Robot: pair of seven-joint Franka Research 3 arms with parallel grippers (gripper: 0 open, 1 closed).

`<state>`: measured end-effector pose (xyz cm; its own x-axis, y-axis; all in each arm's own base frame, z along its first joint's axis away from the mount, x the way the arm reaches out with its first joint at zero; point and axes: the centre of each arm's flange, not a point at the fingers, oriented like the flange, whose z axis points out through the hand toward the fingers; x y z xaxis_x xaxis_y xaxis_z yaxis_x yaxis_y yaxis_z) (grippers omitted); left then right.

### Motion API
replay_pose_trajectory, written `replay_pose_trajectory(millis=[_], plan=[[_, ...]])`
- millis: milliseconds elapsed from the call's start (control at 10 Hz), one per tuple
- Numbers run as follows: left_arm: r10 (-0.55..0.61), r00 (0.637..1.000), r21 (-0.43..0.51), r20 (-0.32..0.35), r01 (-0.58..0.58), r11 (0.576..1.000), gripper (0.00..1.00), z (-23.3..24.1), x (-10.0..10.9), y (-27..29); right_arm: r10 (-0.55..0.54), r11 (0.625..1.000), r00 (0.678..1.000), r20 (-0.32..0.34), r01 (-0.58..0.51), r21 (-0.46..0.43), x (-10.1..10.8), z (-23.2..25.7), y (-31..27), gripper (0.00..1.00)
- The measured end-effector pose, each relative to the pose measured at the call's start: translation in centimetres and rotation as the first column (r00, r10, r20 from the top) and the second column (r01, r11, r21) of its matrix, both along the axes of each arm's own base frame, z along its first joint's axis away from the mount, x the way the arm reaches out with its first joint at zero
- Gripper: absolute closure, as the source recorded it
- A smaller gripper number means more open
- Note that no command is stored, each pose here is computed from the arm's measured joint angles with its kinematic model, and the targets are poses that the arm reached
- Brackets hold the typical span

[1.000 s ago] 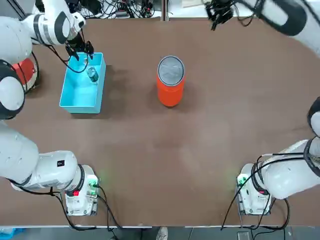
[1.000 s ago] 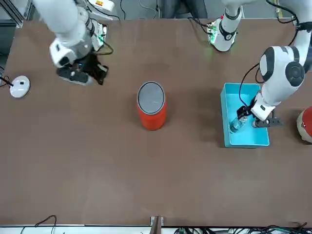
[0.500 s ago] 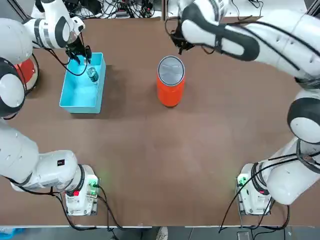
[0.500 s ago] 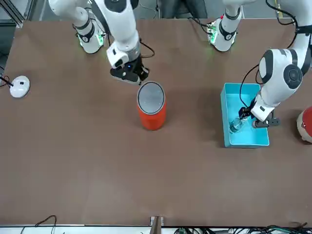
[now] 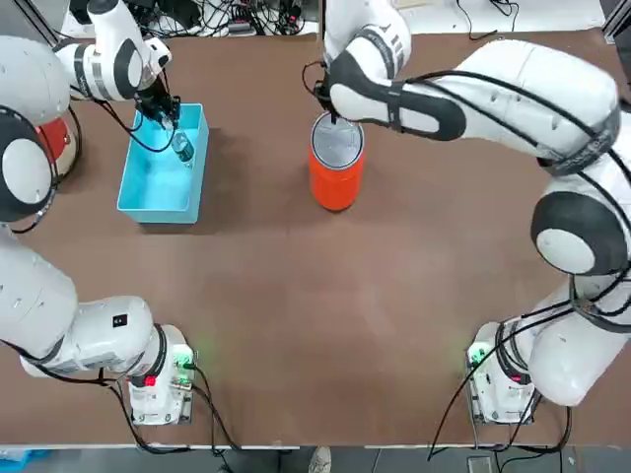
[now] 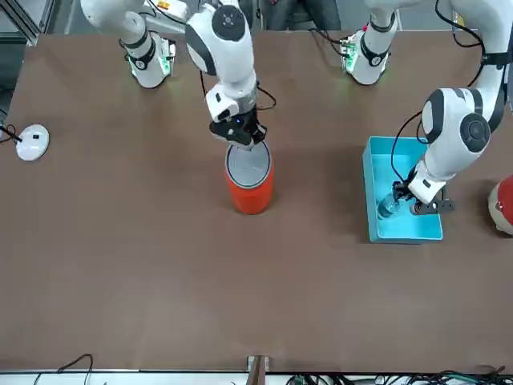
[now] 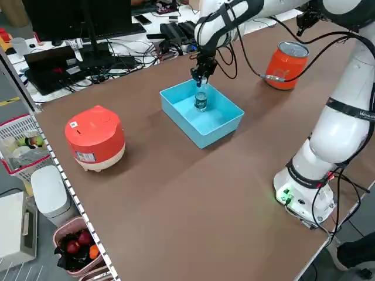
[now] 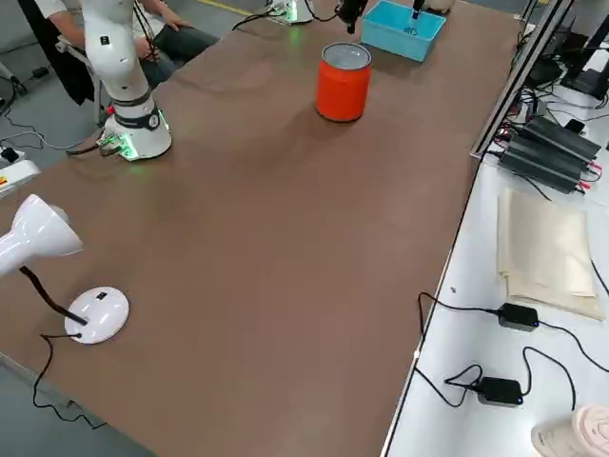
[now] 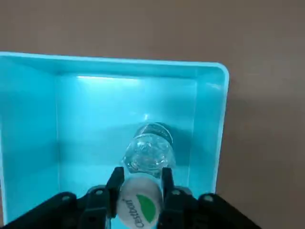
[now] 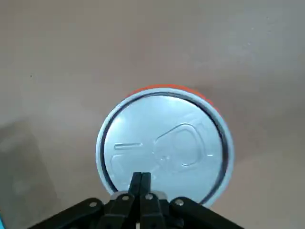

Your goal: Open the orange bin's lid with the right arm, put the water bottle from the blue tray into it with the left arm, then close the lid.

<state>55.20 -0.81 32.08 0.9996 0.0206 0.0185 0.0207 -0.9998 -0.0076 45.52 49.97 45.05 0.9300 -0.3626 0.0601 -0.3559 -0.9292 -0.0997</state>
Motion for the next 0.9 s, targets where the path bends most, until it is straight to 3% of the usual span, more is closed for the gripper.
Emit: replay_pose_trajectory(millis=[400,900], plan=[[-0.001,1.000,0.006,0.025,0.001,1.000,0.63,2.3,0.2,0.0,0.003,0.999,0.998,0.061,-0.001,-0.036,-0.1,-3.4,2.6,0.97],[0.009,0.997,0.025,0.083,-0.011,1.000,0.63,10.5,0.7,-0.2,0.014,0.998,0.996,0.086,-0.008,-0.062,0.6,-6.1,3.2,0.97]])
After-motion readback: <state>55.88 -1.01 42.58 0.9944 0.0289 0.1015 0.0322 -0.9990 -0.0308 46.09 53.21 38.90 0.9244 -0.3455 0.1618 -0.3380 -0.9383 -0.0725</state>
